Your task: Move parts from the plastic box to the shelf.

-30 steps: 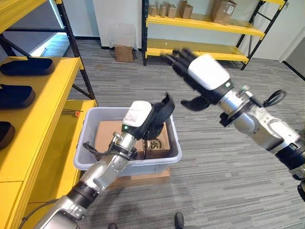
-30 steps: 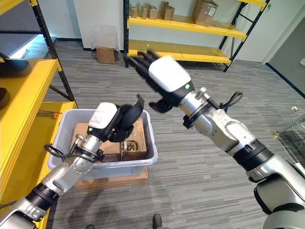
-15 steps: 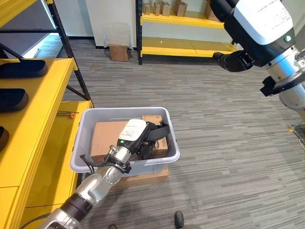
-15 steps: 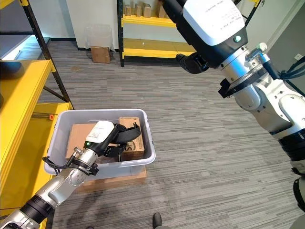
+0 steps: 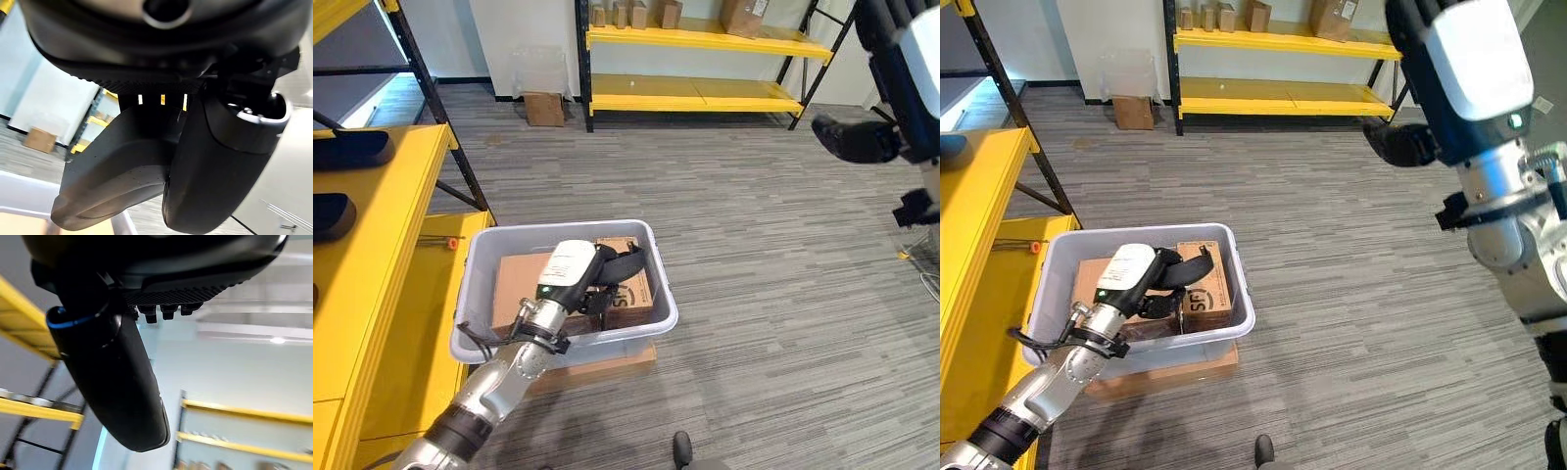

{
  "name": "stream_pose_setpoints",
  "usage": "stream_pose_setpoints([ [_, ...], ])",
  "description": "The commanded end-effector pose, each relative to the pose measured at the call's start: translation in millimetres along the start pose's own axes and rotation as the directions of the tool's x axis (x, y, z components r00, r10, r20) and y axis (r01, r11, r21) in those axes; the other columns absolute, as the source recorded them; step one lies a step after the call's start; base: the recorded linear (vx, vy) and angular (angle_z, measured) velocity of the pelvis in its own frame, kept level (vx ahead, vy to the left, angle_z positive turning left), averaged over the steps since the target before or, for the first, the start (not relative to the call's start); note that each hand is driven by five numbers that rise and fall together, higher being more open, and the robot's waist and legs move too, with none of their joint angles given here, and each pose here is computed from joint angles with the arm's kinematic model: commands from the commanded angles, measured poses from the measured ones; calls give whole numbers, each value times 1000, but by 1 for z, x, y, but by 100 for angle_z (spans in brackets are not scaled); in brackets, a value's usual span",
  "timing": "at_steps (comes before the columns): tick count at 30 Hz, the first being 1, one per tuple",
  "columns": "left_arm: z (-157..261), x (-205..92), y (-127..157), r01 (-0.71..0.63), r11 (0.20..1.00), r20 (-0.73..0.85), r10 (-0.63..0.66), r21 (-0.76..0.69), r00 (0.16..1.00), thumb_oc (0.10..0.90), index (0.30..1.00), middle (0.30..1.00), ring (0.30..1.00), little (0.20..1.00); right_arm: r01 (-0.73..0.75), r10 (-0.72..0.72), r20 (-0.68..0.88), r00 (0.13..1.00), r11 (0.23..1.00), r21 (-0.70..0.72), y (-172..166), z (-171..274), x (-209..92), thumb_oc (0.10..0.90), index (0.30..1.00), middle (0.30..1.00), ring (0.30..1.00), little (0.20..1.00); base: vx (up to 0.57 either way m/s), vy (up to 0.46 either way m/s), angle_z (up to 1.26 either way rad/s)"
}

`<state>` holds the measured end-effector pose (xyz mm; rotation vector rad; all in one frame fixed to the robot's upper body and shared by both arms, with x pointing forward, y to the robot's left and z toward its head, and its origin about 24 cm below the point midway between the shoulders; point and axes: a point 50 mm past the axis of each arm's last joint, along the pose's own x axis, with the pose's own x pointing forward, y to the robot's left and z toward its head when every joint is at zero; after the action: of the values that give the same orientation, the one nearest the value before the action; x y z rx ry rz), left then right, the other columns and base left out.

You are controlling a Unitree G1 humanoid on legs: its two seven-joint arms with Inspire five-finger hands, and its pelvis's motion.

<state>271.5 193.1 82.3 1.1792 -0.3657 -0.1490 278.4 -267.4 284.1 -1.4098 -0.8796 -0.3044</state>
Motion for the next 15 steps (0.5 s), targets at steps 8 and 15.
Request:
stream_pose_setpoints([
  [8, 29, 2, 101, -339, 940, 261, 319, 32, 911, 400, 300, 300, 300, 300, 420, -317, -358, 878, 870, 259, -15, -15, -59, 900, 1000, 1000, 1000, 1000, 0, 1, -1],
  [15, 26, -10, 113, -385, 923, 231, 372, 12, 899, 400, 300, 300, 300, 300, 476, -208, -510, 835, 738, 478, 23, 2, -90, 900, 1000, 1000, 1000, 1000, -19, -6, 0],
])
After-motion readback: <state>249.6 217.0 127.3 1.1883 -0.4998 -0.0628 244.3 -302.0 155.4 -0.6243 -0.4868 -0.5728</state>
